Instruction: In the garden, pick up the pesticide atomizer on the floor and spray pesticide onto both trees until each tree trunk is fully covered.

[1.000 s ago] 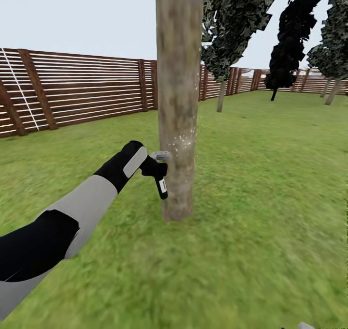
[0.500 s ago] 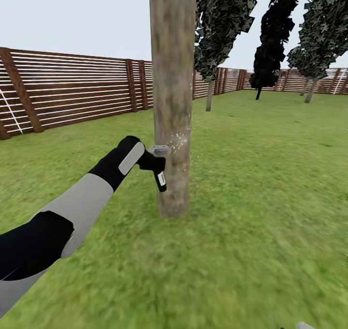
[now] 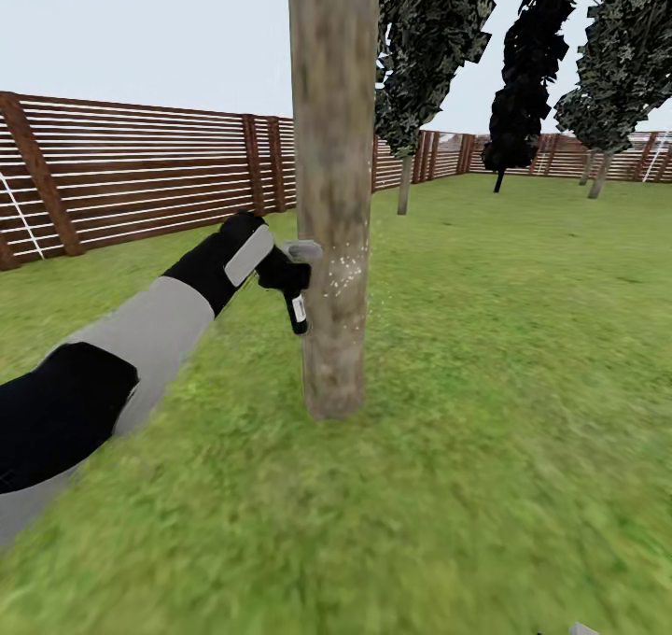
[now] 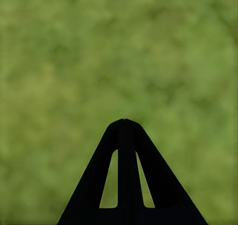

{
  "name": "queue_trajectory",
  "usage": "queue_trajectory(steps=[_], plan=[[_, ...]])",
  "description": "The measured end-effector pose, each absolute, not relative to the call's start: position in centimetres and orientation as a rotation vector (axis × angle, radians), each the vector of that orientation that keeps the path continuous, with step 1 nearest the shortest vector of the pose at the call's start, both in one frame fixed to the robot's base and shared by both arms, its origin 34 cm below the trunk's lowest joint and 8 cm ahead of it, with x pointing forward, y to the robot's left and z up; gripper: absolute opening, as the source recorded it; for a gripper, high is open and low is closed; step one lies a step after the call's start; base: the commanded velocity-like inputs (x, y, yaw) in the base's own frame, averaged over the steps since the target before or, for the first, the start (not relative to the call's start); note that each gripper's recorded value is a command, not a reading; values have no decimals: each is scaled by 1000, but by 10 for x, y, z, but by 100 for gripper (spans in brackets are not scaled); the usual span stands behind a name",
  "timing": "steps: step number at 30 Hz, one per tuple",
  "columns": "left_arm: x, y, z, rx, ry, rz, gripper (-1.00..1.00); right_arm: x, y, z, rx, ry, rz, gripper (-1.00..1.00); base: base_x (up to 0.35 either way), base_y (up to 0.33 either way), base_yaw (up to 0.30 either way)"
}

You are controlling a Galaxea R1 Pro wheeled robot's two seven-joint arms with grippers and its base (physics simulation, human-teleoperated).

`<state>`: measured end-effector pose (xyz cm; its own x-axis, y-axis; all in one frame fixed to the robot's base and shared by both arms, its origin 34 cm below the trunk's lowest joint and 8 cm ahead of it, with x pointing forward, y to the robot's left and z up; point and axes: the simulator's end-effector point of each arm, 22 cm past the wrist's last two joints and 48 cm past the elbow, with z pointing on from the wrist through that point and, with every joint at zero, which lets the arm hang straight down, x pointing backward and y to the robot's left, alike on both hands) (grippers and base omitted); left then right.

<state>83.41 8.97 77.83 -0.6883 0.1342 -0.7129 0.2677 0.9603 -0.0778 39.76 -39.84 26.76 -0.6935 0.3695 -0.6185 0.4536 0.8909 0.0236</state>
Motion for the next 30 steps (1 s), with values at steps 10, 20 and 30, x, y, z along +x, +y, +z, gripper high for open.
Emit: queue_trajectory(steps=[10,20,30], plan=[[844,96,905,226,2260,-151,-100,398,-398,267,587,2413,-172,-100,0,0,0],[841,93,955,229,2198,-137,-100,399,-392,266,572,2419,-166,-100,0,0,0],[832,88,1020,238,2104,-129,-100,399,-392,267,571,2418,-164,-100,0,0,0]])
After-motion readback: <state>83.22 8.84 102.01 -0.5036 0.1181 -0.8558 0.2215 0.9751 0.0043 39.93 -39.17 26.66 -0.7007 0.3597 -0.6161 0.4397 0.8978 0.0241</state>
